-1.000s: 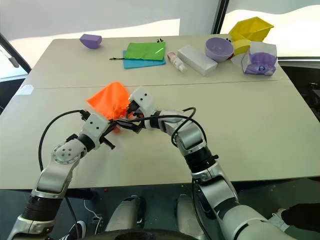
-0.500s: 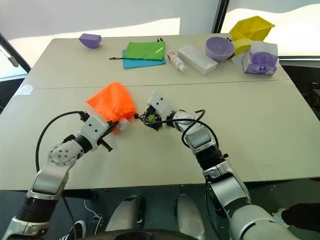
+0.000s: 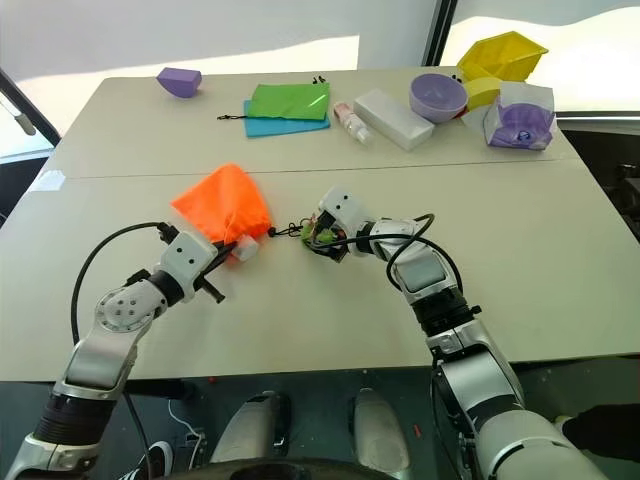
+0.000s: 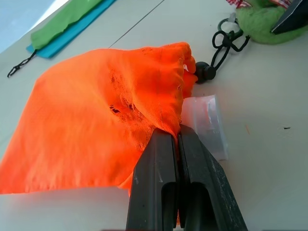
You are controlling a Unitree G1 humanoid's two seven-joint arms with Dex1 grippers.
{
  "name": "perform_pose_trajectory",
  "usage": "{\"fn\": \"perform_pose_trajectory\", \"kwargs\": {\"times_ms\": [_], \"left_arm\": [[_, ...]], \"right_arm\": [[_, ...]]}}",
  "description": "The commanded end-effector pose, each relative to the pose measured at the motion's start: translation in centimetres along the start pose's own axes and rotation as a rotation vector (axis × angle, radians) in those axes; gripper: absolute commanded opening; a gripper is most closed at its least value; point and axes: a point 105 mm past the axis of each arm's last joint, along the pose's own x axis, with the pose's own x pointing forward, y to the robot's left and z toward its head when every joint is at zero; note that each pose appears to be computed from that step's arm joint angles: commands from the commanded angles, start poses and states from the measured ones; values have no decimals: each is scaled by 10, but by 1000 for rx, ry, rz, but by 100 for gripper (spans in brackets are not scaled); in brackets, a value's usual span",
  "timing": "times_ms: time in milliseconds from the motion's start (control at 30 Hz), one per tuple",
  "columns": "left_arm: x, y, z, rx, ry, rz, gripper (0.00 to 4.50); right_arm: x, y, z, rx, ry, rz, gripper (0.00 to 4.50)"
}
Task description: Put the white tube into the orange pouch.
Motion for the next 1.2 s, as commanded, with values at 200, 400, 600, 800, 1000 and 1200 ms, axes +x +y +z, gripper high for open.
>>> {"fn": "perform_pose_trajectory", "kwargs": {"times_ms": [200,400,600,800,1000,1200], "left_arm": [[-1,-6,-7,-4,31,-27,0],[-3,-7,-8,-3,36,-28,0],[-5,-5,-9,-6,36,-31,0],[-12,-4,-10,18,30,-62,0],[-21,-6,-10,56,6,-141,0],[-26,-4,-10,57,-16,-188,0]], "right_arm": [[3,3,5,42,-32,9,335],[-11,0,17,52,-100,9,43],[-32,14,30,77,-165,68,5],[-55,31,31,80,-155,149,5],[-71,14,29,66,-133,108,5],[-74,5,35,64,-149,84,5]]}}
